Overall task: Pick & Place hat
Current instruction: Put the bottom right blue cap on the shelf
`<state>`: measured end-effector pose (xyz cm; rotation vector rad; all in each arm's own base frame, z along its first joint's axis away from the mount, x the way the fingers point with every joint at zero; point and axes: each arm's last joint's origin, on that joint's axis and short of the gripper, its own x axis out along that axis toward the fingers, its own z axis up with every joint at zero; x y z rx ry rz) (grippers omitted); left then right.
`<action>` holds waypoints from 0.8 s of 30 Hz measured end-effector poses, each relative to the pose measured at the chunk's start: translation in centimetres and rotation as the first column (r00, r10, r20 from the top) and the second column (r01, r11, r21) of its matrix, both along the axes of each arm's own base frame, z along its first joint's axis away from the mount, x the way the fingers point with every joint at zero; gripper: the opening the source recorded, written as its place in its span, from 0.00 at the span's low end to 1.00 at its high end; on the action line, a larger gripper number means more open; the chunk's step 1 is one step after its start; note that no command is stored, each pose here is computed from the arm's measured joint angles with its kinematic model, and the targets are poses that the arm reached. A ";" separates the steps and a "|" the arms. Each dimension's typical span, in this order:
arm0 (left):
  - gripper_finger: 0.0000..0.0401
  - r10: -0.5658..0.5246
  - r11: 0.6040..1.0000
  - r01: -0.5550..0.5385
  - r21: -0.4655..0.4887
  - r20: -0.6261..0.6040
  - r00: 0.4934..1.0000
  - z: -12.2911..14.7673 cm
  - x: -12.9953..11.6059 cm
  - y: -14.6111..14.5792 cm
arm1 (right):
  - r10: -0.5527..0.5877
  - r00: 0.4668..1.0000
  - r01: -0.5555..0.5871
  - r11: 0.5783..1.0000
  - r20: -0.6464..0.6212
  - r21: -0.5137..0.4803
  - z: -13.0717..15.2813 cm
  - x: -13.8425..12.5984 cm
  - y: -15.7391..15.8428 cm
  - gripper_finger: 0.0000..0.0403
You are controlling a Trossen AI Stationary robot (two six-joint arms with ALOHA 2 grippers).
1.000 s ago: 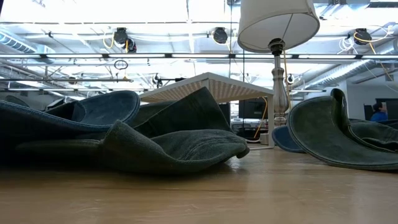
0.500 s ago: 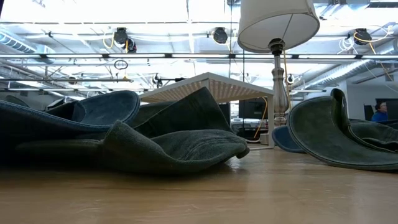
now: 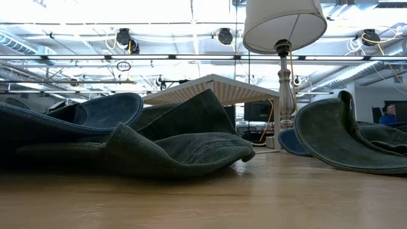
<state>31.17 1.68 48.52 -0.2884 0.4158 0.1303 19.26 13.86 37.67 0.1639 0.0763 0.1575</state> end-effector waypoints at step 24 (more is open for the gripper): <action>0.08 0.691 0.625 -0.655 0.424 0.090 0.717 0.4 -1.2 3.0 | 0.052 0.994 -0.035 0.985 0.095 -0.166 0.7 0.0 0.0 0.32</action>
